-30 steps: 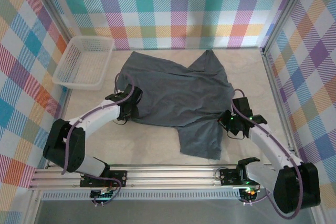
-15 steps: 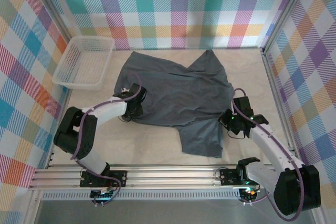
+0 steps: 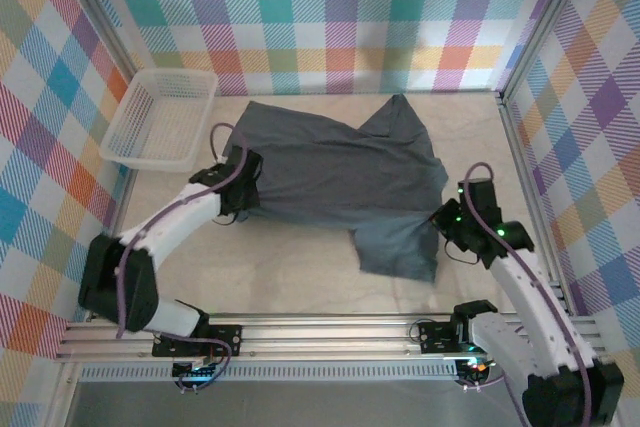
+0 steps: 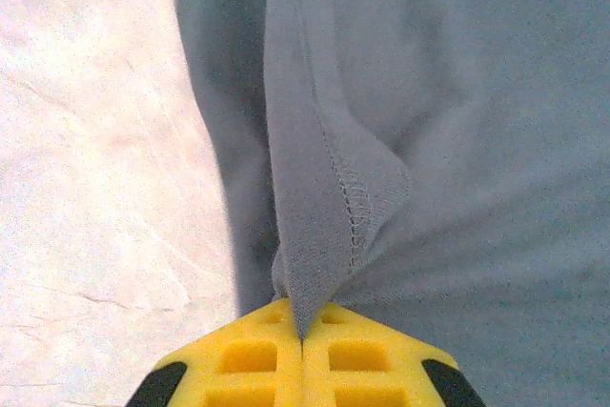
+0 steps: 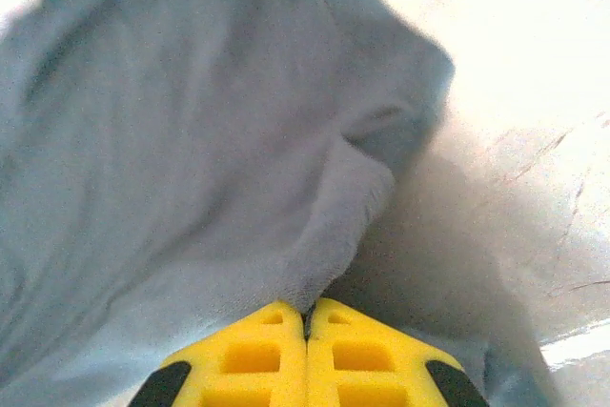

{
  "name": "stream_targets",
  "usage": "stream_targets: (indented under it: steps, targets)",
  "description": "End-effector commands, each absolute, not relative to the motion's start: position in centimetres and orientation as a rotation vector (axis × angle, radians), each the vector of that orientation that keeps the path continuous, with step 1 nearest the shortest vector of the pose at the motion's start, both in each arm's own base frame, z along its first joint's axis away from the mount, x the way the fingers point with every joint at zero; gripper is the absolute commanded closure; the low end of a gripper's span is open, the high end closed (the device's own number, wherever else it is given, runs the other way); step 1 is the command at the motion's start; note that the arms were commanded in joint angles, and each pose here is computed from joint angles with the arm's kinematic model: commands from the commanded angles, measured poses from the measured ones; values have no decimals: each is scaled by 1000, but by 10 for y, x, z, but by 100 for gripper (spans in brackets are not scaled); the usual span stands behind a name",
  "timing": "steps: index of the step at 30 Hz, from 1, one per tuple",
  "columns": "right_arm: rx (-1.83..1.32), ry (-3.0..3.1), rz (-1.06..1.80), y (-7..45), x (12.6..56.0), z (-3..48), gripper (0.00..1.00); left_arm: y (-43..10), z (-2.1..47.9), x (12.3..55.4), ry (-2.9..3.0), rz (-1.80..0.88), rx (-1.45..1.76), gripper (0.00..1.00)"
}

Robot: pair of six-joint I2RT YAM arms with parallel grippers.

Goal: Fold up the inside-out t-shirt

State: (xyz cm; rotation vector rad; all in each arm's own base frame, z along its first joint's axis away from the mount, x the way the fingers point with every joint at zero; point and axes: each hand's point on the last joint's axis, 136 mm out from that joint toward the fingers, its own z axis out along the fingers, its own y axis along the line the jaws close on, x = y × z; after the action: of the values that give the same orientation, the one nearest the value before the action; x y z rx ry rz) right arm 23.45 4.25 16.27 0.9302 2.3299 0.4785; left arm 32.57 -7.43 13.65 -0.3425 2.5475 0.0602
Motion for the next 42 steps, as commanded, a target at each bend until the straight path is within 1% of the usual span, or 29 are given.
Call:
stream_targets:
  steps: [1, 3, 5, 8, 10, 12, 15, 17, 19, 21, 26, 29, 35, 39, 42]
  targets:
    - [1029, 2198, 328, 5, 214, 198, 100, -42, 180, 305, 2494, 96, -378, 100]
    - [1023, 2142, 294, -5, 209, 220, 100, -32, 195, 301, 2465, 61, -406, 98]
    - [1017, 2117, 263, -12, 207, 235, 100, -19, 199, 302, 2454, 74, -430, 96]
    - [1013, 2111, 236, -17, 211, 244, 100, -2, 184, 314, 2480, 82, -504, 94]
    - [1007, 2142, 270, -12, 218, 239, 100, 3, 166, 326, 2495, 62, -546, 88]
    - [994, 2211, 342, 2, 228, 227, 100, 2, 148, 341, 2515, 42, -565, 77]
    - [965, 2327, 503, 32, 241, 205, 100, -22, 131, 358, 2539, -124, -554, 71]
    - [973, 2351, 536, 37, 244, 194, 100, -36, 125, 357, 2551, -209, -548, 65]
    - [978, 2348, 552, 39, 244, 190, 100, -51, 121, 346, 2579, -251, -519, 63]
    - [976, 2353, 545, 38, 244, 187, 100, -77, 120, 324, 2608, -288, -458, 60]
    - [967, 2342, 542, 38, 246, 188, 100, -138, 114, 267, 2606, -205, -278, 59]
    - [968, 2343, 553, 39, 248, 187, 100, -166, 104, 249, 2594, -142, -160, 56]
    - [965, 2353, 570, 42, 249, 185, 100, -202, 71, 250, 2620, 0, 141, 56]
    - [964, 2356, 561, 41, 246, 183, 100, -213, 48, 259, 2643, 45, 217, 54]
    - [956, 2353, 552, 40, 246, 184, 100, -212, 36, 264, 2653, 125, 230, 53]
